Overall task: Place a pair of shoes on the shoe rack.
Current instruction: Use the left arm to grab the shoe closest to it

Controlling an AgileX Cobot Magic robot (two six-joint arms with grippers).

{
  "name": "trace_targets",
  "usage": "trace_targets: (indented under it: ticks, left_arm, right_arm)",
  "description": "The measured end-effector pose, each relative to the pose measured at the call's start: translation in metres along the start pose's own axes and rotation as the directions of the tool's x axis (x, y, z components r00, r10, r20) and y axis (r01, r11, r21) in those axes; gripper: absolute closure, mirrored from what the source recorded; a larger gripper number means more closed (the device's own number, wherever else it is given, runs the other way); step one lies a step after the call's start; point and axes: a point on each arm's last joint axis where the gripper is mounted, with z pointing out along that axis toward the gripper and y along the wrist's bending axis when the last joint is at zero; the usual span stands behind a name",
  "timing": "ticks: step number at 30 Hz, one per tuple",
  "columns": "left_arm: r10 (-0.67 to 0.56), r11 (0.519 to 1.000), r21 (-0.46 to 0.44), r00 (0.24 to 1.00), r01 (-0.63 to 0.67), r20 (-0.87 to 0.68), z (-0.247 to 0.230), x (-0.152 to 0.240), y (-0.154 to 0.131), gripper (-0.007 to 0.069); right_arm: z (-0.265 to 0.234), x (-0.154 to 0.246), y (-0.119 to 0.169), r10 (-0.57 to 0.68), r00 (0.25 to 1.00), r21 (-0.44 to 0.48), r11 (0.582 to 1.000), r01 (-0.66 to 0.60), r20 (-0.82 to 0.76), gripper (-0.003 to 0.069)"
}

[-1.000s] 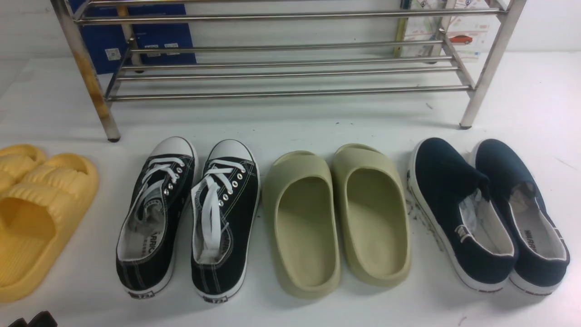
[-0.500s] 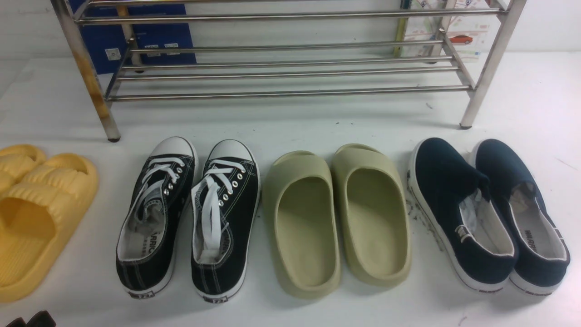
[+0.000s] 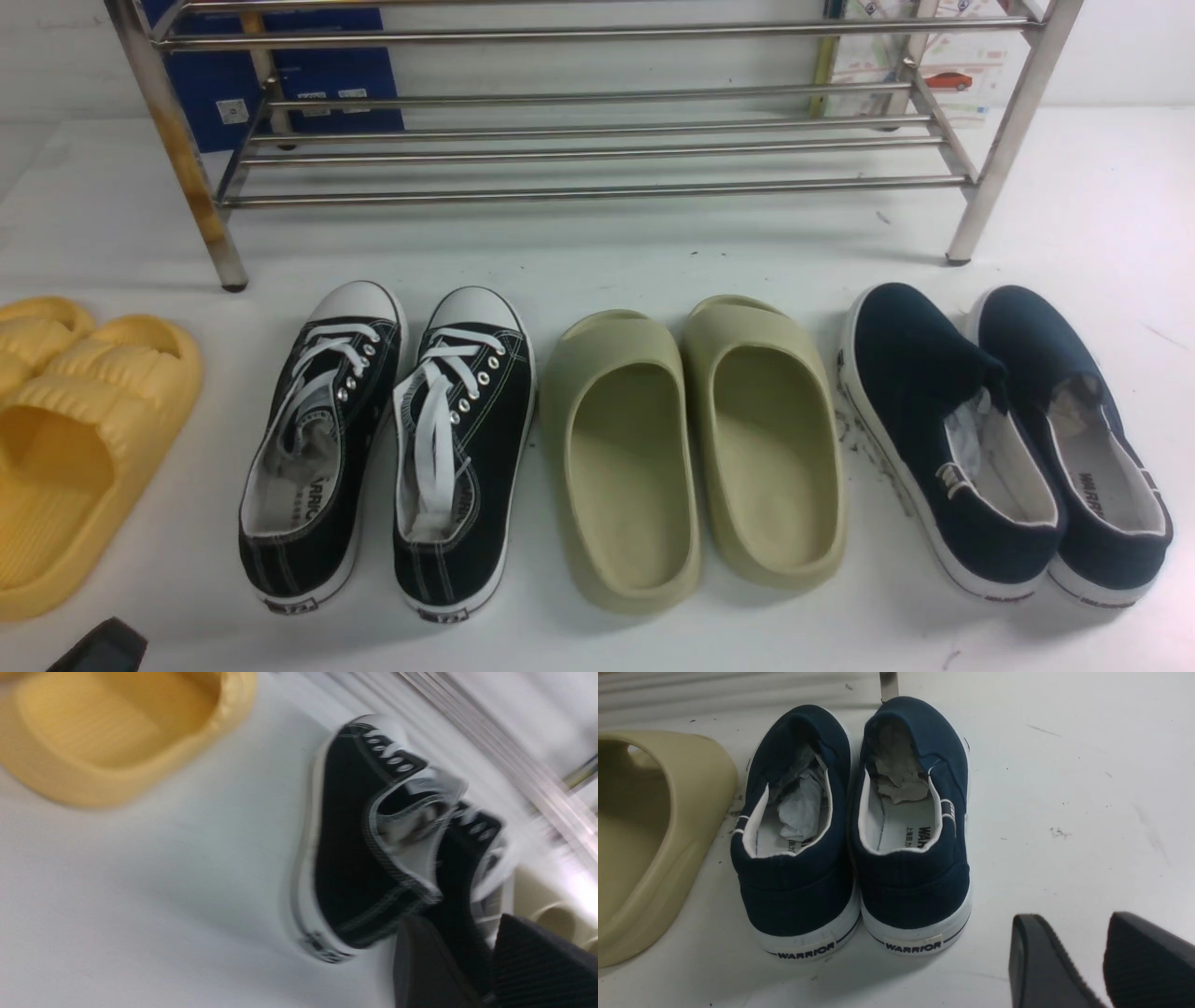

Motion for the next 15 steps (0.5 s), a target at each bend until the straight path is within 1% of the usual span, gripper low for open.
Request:
trace_targets:
  ticks: [1, 2, 3, 4, 5, 8, 10, 13, 15]
  left_arm:
    - [-0.041, 0.999, 0.006, 0.999, 0.041, -0.001, 0.0, 0.0, -0.001, 0.0386]
    - [-0.204, 0.978, 0.036, 0.979, 0.204, -0.012, 0.0, 0.0, -0.003, 0.0386]
    - [-0.321, 0.945, 0.055, 0.947, 0.322, -0.027, 0.0, 0.001, -0.006, 0.0386]
    - [-0.433, 0.898, 0.072, 0.9, 0.435, -0.047, 0.0, 0.001, -0.008, 0.0386]
    - [-0.477, 0.874, 0.078, 0.877, 0.48, -0.056, 0.0, 0.001, -0.009, 0.0386]
    - [-0.536, 0.837, 0.088, 0.841, 0.54, -0.065, -0.001, 0.001, -0.01, 0.0386]
    - [-0.548, 0.829, 0.096, 0.835, 0.551, -0.06, -0.001, 0.0, -0.01, 0.0386]
    - [-0.546, 0.83, 0.106, 0.836, 0.548, -0.048, -0.001, -0.002, -0.01, 0.0386]
    - [-0.525, 0.843, 0.116, 0.851, 0.525, -0.036, -0.001, -0.003, -0.011, 0.0386]
  right_arm:
    - [0.0, 0.0, 0.0, 0.0, 1.0, 0.0, 1.0, 0.0, 0.0, 0.0413]
    - [0.0, 0.0, 0.0, 0.0, 1.0, 0.0, 1.0, 0.0, 0.0, 0.0413]
    - [0.0, 0.0, 0.0, 0.0, 1.0, 0.0, 1.0, 0.0, 0.0, 0.0413]
    - [0.0, 0.0, 0.0, 0.0, 1.0, 0.0, 1.0, 0.0, 0.0, 0.0413]
    - [0.0, 0.0, 0.0, 0.0, 1.0, 0.0, 1.0, 0.0, 0.0, 0.0413]
    - [0.0, 0.0, 0.0, 0.0, 1.0, 0.0, 1.0, 0.0, 0.0, 0.0413]
    - [0.0, 0.0, 0.0, 0.0, 1.0, 0.0, 1.0, 0.0, 0.0, 0.0413]
    - [0.0, 0.0, 0.0, 0.0, 1.0, 0.0, 1.0, 0.0, 0.0, 0.0413]
    - [0.0, 0.0, 0.0, 0.0, 1.0, 0.0, 1.0, 0.0, 0.0, 0.0413]
